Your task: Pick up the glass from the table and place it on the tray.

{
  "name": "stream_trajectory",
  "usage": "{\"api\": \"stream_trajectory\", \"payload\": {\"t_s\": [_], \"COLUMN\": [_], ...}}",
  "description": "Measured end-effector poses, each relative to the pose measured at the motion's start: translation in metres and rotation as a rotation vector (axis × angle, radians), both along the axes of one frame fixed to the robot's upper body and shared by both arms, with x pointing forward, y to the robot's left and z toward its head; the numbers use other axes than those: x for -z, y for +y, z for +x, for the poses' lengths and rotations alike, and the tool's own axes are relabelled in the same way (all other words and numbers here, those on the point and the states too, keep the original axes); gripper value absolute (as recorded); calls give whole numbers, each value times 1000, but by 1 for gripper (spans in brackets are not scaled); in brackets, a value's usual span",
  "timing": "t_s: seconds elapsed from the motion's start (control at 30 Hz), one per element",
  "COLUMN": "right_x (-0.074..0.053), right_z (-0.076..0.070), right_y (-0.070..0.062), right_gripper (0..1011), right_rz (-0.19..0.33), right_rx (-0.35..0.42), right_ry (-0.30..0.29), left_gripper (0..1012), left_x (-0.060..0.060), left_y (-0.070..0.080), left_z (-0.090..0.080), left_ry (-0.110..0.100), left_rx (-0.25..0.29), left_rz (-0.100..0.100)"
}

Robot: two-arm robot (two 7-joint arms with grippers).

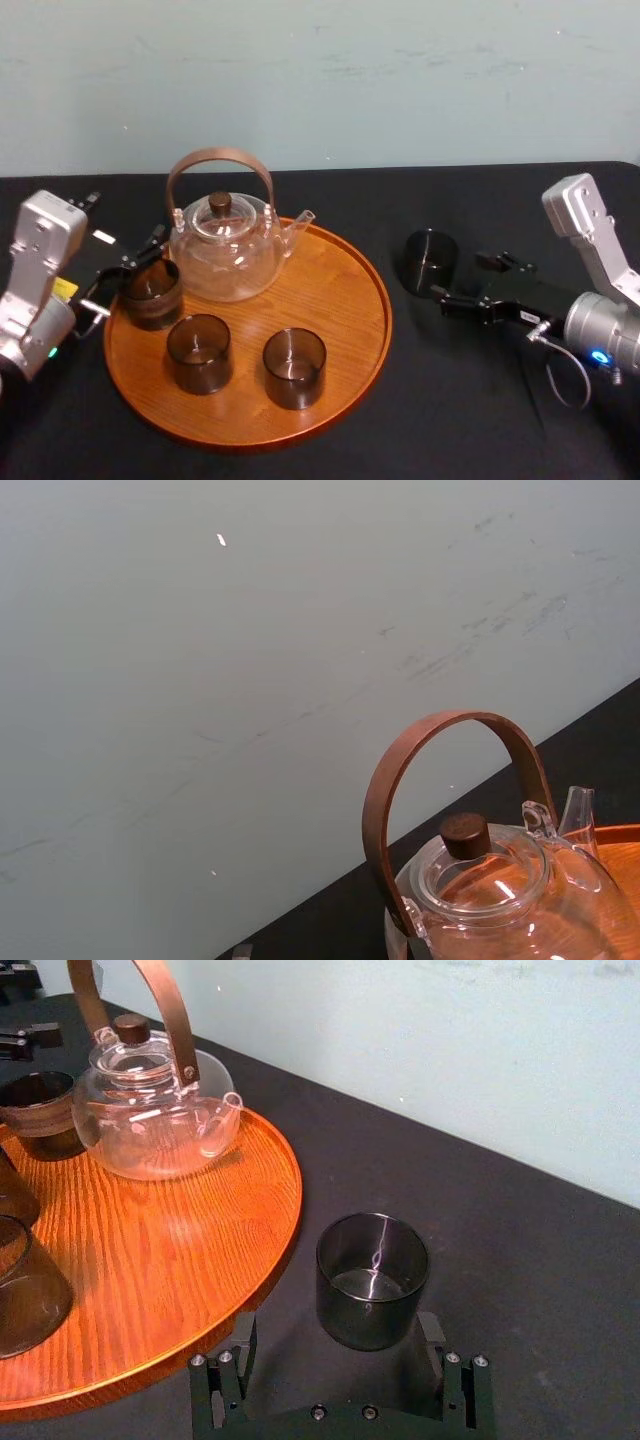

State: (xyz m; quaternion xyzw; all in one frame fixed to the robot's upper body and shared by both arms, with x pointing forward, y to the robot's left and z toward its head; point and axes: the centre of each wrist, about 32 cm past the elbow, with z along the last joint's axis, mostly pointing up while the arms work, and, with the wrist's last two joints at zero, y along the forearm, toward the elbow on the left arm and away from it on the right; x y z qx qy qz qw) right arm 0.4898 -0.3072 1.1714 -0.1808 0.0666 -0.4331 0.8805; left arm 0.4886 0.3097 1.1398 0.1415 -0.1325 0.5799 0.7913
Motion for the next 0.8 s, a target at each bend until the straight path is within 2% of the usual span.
{"api": "stream_trajectory", "payload": {"t_s": [0.3,0.5,0.8], "right_x": [3,4,6], "right_z": [13,18,25], "right_y": [3,4,8], "right_gripper": [1002,1003,1003], "right_rz": [35,45,20], "right_rx": [31,43,59], "right_ry": [47,52,42], "left_gripper": [1001,1002,1001], "left_x": [0,0,0], "left_y": [0,0,0], "left_z": [0,0,0], "left_ry": [0,0,0], "left_rx": [0,0,0], "left_rz": [0,0,0]}}
